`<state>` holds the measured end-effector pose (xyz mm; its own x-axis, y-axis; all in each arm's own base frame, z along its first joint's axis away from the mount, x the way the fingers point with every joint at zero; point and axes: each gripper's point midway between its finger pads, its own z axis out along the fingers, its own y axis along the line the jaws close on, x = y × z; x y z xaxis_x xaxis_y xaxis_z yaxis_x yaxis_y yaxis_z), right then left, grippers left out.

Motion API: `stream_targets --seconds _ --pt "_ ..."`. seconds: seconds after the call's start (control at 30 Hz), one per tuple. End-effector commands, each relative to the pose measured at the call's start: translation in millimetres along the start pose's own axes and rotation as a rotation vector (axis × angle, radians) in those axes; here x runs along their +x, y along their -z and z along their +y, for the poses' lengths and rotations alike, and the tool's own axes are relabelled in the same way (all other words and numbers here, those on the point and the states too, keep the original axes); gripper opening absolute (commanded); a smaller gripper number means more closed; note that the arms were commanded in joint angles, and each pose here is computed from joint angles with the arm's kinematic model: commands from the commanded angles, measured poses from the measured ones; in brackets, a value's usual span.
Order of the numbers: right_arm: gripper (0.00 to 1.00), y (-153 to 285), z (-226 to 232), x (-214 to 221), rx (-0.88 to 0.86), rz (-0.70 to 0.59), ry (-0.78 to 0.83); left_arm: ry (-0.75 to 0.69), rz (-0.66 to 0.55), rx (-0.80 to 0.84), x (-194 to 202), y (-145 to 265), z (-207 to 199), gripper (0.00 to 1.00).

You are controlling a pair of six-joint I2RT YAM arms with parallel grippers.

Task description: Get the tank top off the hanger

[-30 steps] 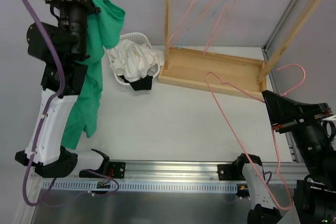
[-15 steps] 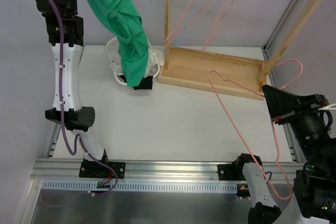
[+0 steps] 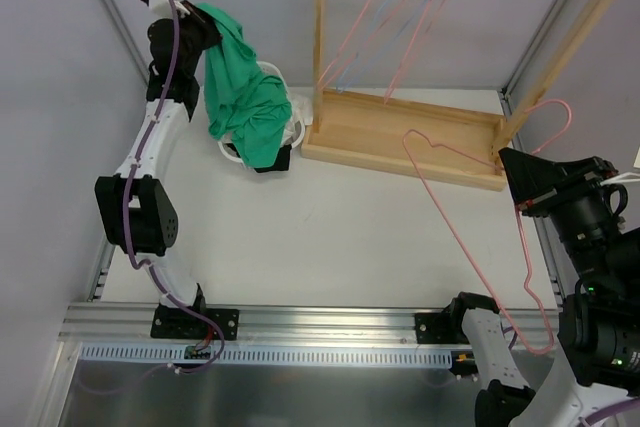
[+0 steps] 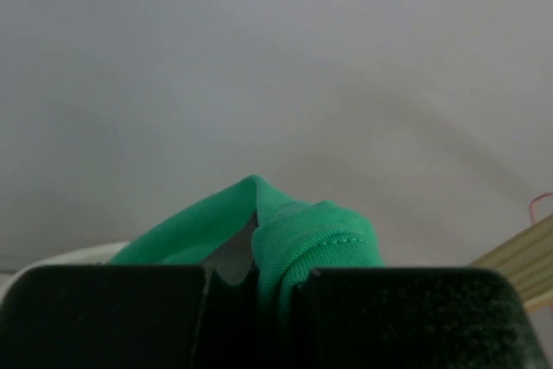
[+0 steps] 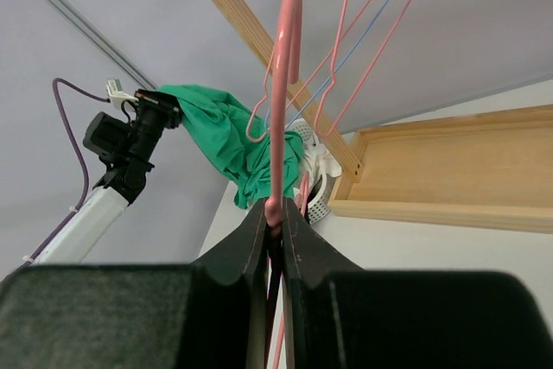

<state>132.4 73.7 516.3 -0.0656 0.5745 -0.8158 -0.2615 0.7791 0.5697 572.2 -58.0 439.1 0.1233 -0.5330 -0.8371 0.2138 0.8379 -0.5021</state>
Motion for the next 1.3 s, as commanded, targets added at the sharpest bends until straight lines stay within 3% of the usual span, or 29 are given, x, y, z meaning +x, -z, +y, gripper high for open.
stream_targets --seconds 0.0,0.4,0.47,0.5,0.8,1.03,1.1,1.2,1.27 --pt "0.00 -15 -4 -17 0.008 -0.053 0.049 -0.016 -0.106 0.118 -35 26 -45 0.00" --pt "0.00 -47 -15 -57 0.062 -0.130 0.145 0.009 0.316 -0.103 154 21 52 0.00" --pt "0.00 -52 -16 -62 0.068 -0.142 0.142 0.003 0.348 -0.126 168 11 60 0.00" --pt "0.00 -55 -16 -65 0.067 -0.151 0.143 0.011 0.430 -0.179 202 13 81 0.00" --pt "0.00 -86 -28 -95 0.085 -0.227 0.278 0.079 0.595 -0.314 281 13 126 0.00" --pt "0.00 -115 -35 -125 0.111 -0.267 0.417 0.066 0.600 -0.367 277 30 133 0.02" --pt "0.00 -123 -36 -134 0.110 -0.291 0.457 0.056 0.574 -0.350 260 28 123 0.17" --pt "0.00 -141 -46 -141 0.126 -0.301 0.494 0.038 0.530 -0.316 231 26 106 0.26" --pt "0.00 -155 -56 -144 0.146 -0.294 0.504 0.023 0.522 -0.295 217 30 100 0.39"
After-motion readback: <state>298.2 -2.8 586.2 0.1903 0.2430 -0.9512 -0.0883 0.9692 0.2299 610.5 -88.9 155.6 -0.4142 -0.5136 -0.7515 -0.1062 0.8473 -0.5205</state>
